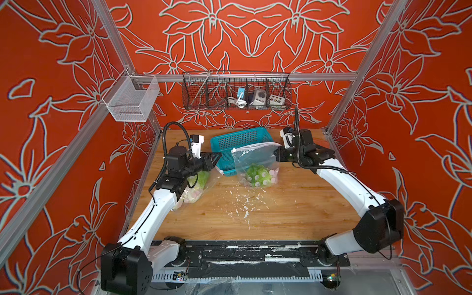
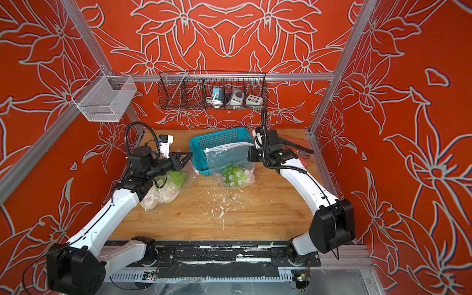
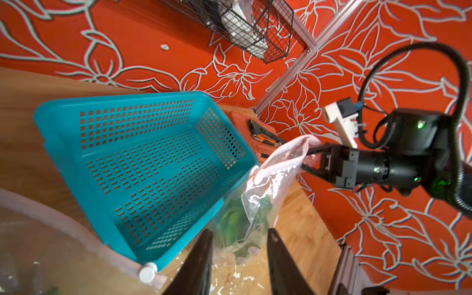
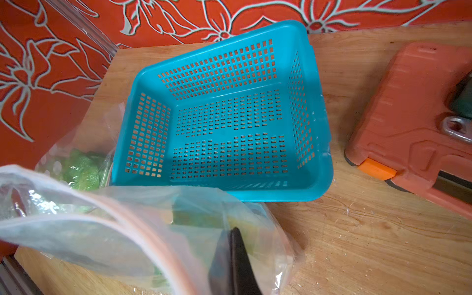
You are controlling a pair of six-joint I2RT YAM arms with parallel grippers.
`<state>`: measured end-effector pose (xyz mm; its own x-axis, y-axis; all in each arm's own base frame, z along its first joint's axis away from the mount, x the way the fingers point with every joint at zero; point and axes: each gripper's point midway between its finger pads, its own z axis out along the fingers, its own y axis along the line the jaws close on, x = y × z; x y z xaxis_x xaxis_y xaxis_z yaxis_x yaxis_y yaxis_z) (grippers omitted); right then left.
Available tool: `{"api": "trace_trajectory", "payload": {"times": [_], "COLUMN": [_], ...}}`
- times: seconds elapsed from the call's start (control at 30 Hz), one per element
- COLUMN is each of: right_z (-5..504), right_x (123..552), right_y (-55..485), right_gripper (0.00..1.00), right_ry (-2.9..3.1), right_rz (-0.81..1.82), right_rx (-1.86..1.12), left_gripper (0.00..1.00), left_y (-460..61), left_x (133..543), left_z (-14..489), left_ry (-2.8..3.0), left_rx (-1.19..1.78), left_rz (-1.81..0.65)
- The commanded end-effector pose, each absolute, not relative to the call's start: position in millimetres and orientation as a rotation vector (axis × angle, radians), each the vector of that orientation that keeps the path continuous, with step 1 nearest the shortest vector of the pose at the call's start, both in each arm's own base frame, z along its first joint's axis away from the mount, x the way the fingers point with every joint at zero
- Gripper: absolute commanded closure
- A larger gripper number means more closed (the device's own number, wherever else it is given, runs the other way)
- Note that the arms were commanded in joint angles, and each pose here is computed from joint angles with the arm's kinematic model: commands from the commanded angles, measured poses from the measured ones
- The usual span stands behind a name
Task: Put the chinese cabbages into a zipper bag and zip it
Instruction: Adjust the zipper food storage bag at the center of the board.
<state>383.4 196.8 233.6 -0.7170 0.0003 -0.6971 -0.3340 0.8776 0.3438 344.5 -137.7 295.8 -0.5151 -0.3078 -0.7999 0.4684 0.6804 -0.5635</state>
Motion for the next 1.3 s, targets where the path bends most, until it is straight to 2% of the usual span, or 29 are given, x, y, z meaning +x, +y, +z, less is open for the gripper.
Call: {"api": "trace_trajectory", "payload": {"times": [0.0,0.1,0.33,0.5,0.8,0.93,1.27], "right_z": [240.2,239.5,234.4,235.2,251.0,260.2,263.4], "right_x": [392.6,393.5,392.6,392.1,393.6,391.7,383.6], "right_y": [196.8,194.6,203.8,204.9,227.5,235.0,225.3], "right_gripper": [1.00,1.00,1.00,1.00,1.00,1.00,1.00], "right_ry": [2.292,2.294,2.317,2.321,2.289,2.219,2.184], "right_rz": [0.592,0.581,0.650,0.661,0.960,1.112,1.129], "right_rx": [-0.217,-0.198,-0.198,-0.202,-0.150,-0.133,-0.102], "left_gripper": [0.50,0.42,0.37,0.36,0.36,0.37,0.36], "left_y": [-134.6,-130.1,-123.0,-127.4,-123.4,-130.5,-145.4], "left_x": [339.6,342.5,354.4,348.3,345.4,342.2,338.5], "left_z": [316.7,317.1,306.4,306.2,305.0,310.2,294.3], "left_ry": [1.848,1.833,1.789,1.745,1.669,1.545,1.584], "left_rx": [0.166,0.172,0.158,0.234,0.289,0.276,0.382], "left_rz": [-0.931,-0.920,-0.984,-0.980,-0.894,-1.024,-1.107]}}
